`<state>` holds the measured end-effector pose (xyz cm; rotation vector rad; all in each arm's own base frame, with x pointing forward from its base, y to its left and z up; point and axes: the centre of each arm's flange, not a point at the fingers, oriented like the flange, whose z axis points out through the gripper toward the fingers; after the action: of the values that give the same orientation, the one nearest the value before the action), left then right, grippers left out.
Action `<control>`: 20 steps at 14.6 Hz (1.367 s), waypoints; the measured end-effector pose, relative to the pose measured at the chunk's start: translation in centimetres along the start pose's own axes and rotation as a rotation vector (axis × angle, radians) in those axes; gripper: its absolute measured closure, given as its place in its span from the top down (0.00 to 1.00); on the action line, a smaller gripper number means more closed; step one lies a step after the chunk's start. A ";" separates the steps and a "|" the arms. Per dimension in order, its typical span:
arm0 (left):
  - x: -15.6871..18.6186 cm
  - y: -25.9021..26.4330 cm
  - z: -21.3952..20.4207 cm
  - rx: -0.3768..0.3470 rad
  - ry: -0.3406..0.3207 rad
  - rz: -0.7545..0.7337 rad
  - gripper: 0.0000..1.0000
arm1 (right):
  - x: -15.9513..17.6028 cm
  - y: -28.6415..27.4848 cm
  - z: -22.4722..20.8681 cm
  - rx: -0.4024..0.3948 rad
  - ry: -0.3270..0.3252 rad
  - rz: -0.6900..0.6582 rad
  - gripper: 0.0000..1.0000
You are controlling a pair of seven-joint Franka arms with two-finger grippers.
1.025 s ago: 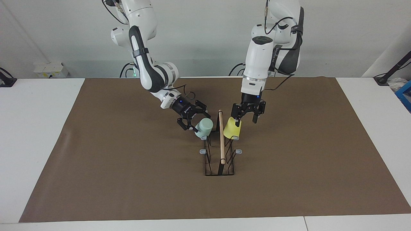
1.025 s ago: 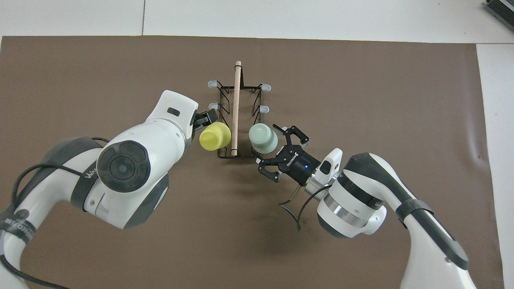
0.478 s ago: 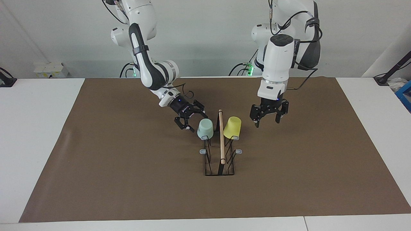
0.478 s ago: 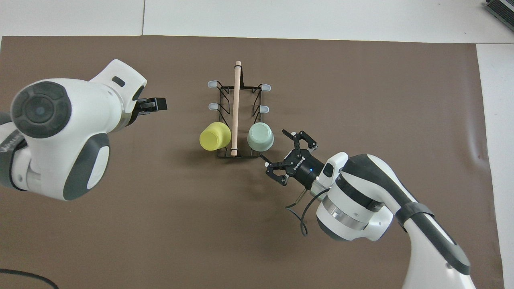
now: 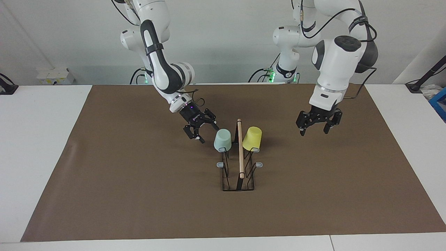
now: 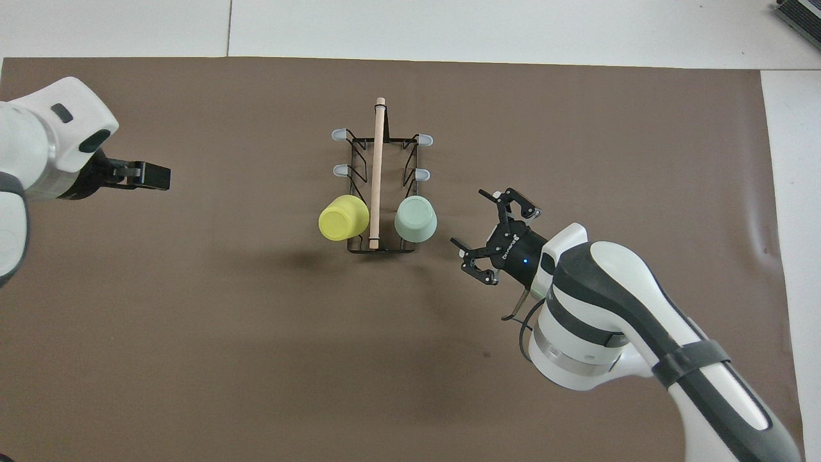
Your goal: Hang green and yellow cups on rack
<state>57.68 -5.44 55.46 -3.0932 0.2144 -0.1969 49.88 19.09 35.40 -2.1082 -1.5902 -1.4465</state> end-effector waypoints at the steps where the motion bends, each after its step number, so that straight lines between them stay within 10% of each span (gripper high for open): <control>1: -0.6 -1.3 -1.0 0.002 -0.015 0.015 1.00 | -0.2 1.5 -0.8 -0.004 -0.013 -0.066 1.00; 9: -1.9 -3.8 -6.4 -0.001 -0.061 0.031 1.00 | -3.2 11.7 -5.2 0.141 -0.029 -0.430 1.00; 14: -1.9 -4.3 -6.3 -0.028 -0.069 0.016 1.00 | 0.0 17.0 -9.6 0.418 -0.194 -0.269 1.00; 20: -2.4 -5.2 -6.0 -0.035 -0.100 -0.019 1.00 | 4.2 16.0 -13.0 0.487 -0.499 0.134 1.00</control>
<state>55.21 -0.13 61.36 -3.1303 0.1872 -0.0396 54.82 7.18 51.99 -2.2985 -1.6807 -0.4320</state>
